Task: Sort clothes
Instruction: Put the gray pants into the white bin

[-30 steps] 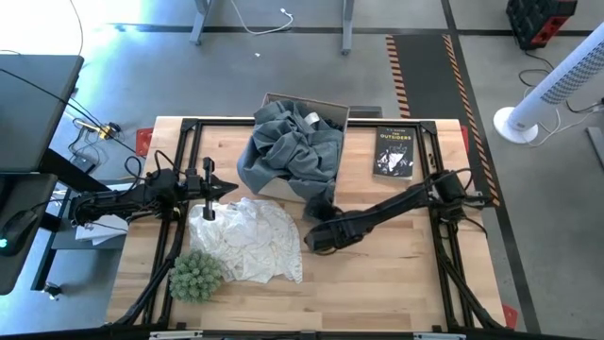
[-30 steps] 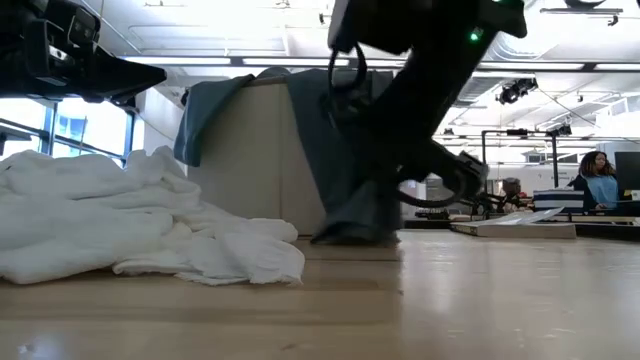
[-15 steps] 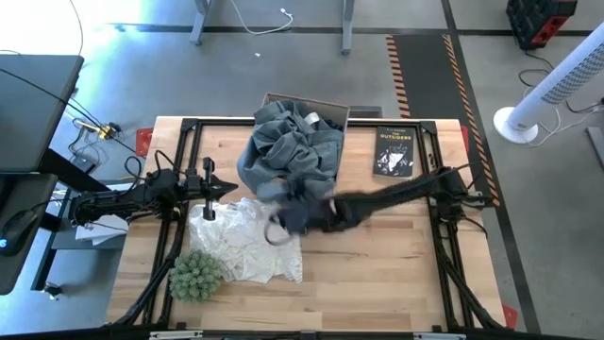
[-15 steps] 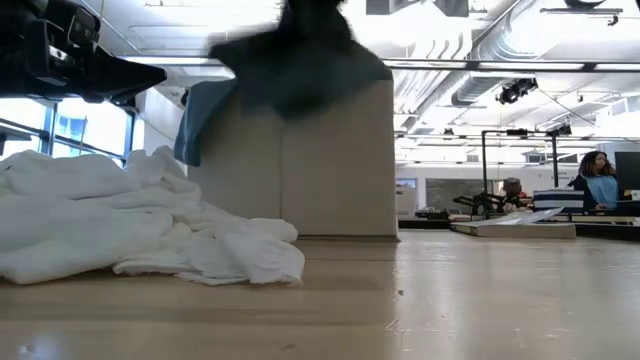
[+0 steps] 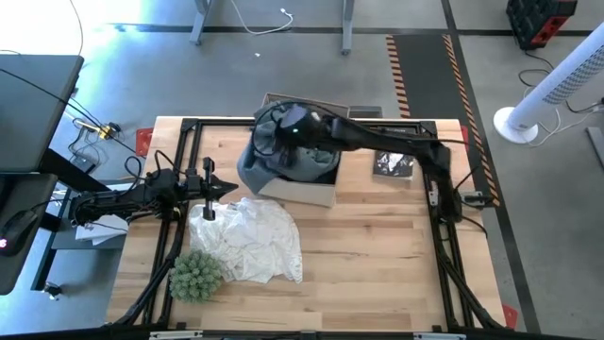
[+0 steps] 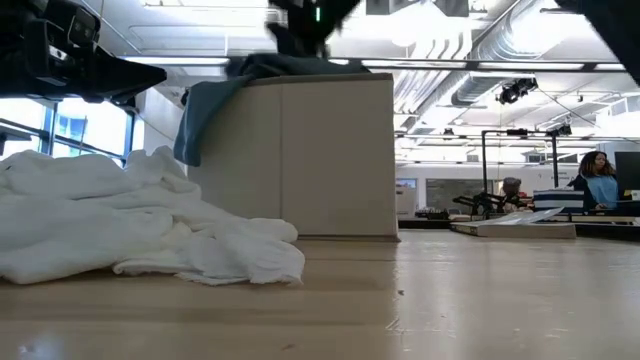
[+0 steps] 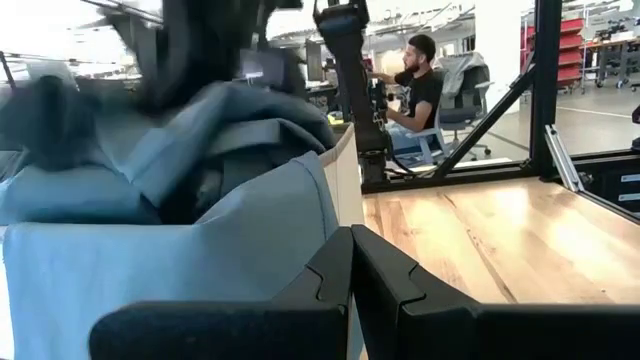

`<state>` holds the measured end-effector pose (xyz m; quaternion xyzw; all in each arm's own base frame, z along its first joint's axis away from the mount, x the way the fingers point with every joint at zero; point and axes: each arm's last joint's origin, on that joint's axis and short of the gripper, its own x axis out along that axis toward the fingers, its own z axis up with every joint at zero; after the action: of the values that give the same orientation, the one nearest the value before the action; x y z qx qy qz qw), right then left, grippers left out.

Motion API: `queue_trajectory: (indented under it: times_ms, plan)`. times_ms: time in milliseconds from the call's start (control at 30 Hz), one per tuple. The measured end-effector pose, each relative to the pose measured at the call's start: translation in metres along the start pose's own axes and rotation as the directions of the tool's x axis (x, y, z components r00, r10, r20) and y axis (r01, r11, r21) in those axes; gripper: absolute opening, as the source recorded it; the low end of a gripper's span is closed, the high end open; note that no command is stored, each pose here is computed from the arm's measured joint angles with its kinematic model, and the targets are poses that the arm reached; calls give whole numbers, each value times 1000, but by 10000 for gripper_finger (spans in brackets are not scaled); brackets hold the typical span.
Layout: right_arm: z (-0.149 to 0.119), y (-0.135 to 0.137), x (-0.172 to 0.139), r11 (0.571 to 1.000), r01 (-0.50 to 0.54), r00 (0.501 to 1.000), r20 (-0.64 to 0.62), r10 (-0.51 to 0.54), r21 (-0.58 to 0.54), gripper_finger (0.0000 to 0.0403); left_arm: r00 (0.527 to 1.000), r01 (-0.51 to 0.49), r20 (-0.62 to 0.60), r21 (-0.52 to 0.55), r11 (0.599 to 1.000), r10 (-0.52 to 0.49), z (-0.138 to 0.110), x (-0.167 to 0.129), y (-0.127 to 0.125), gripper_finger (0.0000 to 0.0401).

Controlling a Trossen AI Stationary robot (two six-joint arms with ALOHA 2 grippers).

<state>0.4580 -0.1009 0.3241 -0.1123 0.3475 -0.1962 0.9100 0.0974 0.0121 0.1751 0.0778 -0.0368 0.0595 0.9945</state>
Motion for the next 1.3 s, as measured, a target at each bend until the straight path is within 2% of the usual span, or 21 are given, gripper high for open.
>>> queue_trajectory:
  times_ms: [100, 233, 367, 467, 567, 700, 833, 1000, 1100, 1133, 1200, 1267, 1300]
  plan:
    - [-38, 2, 40, 999, -39, 968, -249, 37, -3, 1, 1000, 0, 0, 0, 1000, 0, 0, 0, 0, 1]
    - [-81, 14, 82, 996, -81, 871, -489, 48, -46, 0, 1000, 0, 0, 0, 1000, 0, 0, 0, 0, 1]
    - [-107, 22, 102, 990, -91, 792, -610, 7, -107, 0, 1000, 0, 0, 0, 1000, 0, 0, 0, 0, 1]
    - [-111, 23, 103, 983, -76, 775, -630, -48, -169, 0, 1000, 0, 0, 0, 1000, 0, 0, 0, 0, 1]
    - [-106, 16, 91, 977, -82, 774, -630, -62, -196, 0, 1000, 0, 0, 0, 1000, 0, 0, 0, 0, 1]
    - [-91, -3, 58, 979, -73, 781, -621, -63, -191, 0, 1000, 0, 0, 0, 1000, 0, 0, 0, 0, 1]
    - [-68, -23, 13, 990, -13, 823, -563, -70, -142, 10, 1000, 0, 0, 0, 1000, 0, 0, 0, 0, 1]
    - [-55, -46, -35, 996, 49, 845, -529, -82, -75, 81, 1000, 0, 0, 0, 1000, 0, 0, 0, 0, 1]
    - [-46, -56, -65, 998, 48, 878, -474, -63, -43, 129, 1000, 0, 0, 0, 1000, 0, 0, 0, 0, 1]
    - [-43, -58, -74, 999, 15, 894, -447, -27, -30, 142, 1000, 0, 0, 0, 1000, 0, 0, 0, 0, 1]
    - [-37, -54, -84, 990, -136, 915, -387, 116, -24, 159, 1000, 0, 0, 0, 1000, 0, 0, 0, 0, 1]
    - [-33, -40, -90, 935, -350, 888, -339, 312, -57, 167, 1000, 0, 0, 0, 1000, 0, 0, 0, 0, 1]
    - [-31, -31, -93, 903, -422, 868, -322, 378, -79, 168, 1000, 0, 0, 0, 1000, 0, 0, 0, 0, 1]
